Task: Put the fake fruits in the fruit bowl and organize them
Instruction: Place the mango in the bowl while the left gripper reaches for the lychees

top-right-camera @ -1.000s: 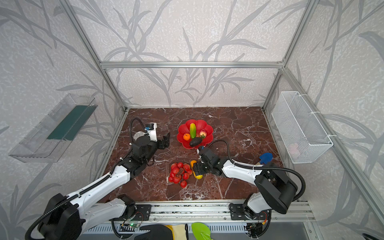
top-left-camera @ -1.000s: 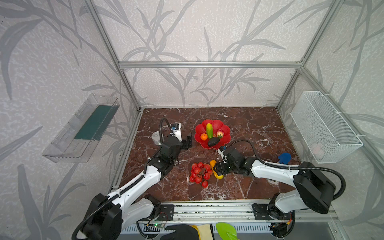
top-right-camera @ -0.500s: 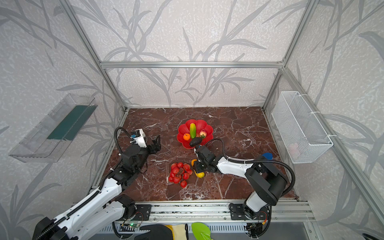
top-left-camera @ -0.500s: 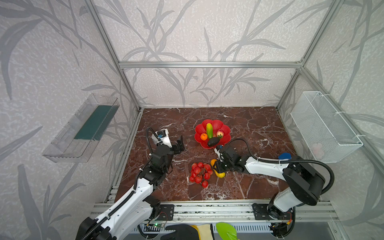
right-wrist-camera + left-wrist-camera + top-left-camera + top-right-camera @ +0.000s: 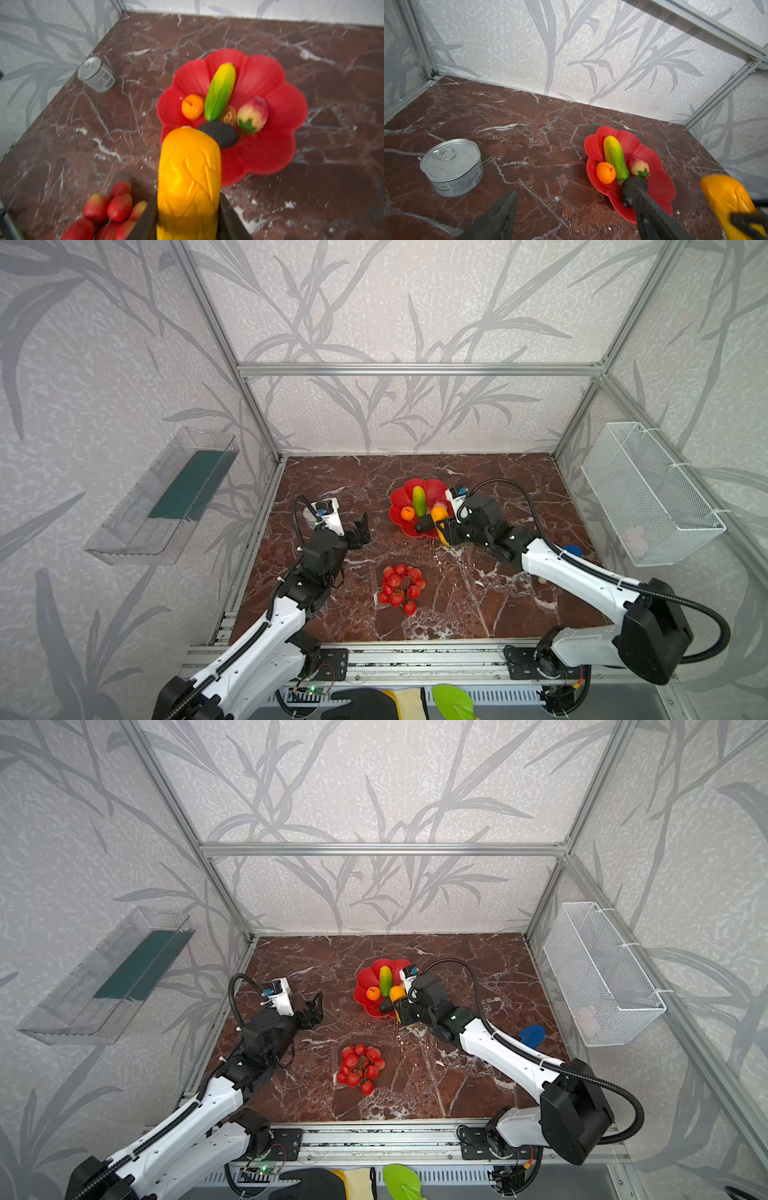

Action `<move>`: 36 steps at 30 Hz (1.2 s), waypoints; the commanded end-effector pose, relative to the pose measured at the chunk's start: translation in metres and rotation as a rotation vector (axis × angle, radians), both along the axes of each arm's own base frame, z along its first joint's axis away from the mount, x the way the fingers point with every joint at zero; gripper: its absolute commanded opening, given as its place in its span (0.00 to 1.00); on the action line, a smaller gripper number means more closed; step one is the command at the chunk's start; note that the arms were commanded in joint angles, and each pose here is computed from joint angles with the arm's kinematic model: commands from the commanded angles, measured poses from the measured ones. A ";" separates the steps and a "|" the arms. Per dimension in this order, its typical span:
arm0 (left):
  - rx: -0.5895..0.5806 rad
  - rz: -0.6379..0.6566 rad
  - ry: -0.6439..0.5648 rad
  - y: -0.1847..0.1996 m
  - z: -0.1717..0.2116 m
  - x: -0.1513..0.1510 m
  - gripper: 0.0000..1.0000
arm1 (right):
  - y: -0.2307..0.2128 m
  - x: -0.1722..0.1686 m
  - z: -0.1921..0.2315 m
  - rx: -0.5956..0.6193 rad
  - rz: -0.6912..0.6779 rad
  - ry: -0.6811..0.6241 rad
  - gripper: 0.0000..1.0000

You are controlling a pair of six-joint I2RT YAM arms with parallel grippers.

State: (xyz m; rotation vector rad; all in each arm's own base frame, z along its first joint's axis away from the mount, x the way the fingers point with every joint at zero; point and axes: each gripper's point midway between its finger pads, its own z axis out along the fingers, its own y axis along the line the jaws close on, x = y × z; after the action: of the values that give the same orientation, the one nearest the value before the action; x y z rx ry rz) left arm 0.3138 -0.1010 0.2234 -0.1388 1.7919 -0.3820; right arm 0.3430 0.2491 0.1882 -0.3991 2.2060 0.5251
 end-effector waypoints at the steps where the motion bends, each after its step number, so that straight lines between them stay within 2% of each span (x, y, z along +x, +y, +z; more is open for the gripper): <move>1: -0.012 -0.068 0.002 -0.009 0.002 -0.006 0.87 | -0.009 0.042 0.000 -0.019 -0.034 -0.023 0.37; 8: -0.100 -0.188 0.047 -0.025 0.001 -0.028 0.87 | 0.003 0.122 -0.031 -0.009 -0.066 0.021 0.37; 13: -0.104 -0.291 0.074 -0.037 0.002 -0.046 0.85 | 0.017 0.151 -0.061 -0.005 -0.067 0.055 0.37; 18: -0.118 -0.421 0.108 -0.054 0.001 -0.061 0.83 | 0.024 0.165 -0.087 -0.013 -0.075 0.101 0.38; 19: -0.122 -0.439 0.118 -0.057 0.001 -0.064 0.81 | 0.023 0.167 -0.091 -0.015 -0.084 0.103 0.41; 22: -0.138 -0.489 0.144 -0.064 0.001 -0.070 0.78 | 0.023 0.169 -0.093 -0.012 -0.091 0.118 0.56; 25: -0.136 -0.532 0.152 -0.071 0.002 -0.076 0.76 | 0.021 0.169 -0.076 0.010 -0.100 0.094 0.69; 32: -0.025 -0.625 0.206 -0.096 -0.013 -0.093 0.71 | -0.006 0.154 0.001 0.115 -0.146 -0.032 0.82; 36: 0.092 -0.643 0.216 -0.106 -0.026 -0.106 0.68 | -0.025 0.130 0.020 0.145 -0.178 -0.090 0.93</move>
State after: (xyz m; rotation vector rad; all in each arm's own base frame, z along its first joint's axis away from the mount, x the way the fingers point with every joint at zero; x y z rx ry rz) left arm 0.2146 -0.2049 0.2003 0.4080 2.0280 -0.8824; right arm 0.4844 0.2363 0.1665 -0.1875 2.2127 0.5308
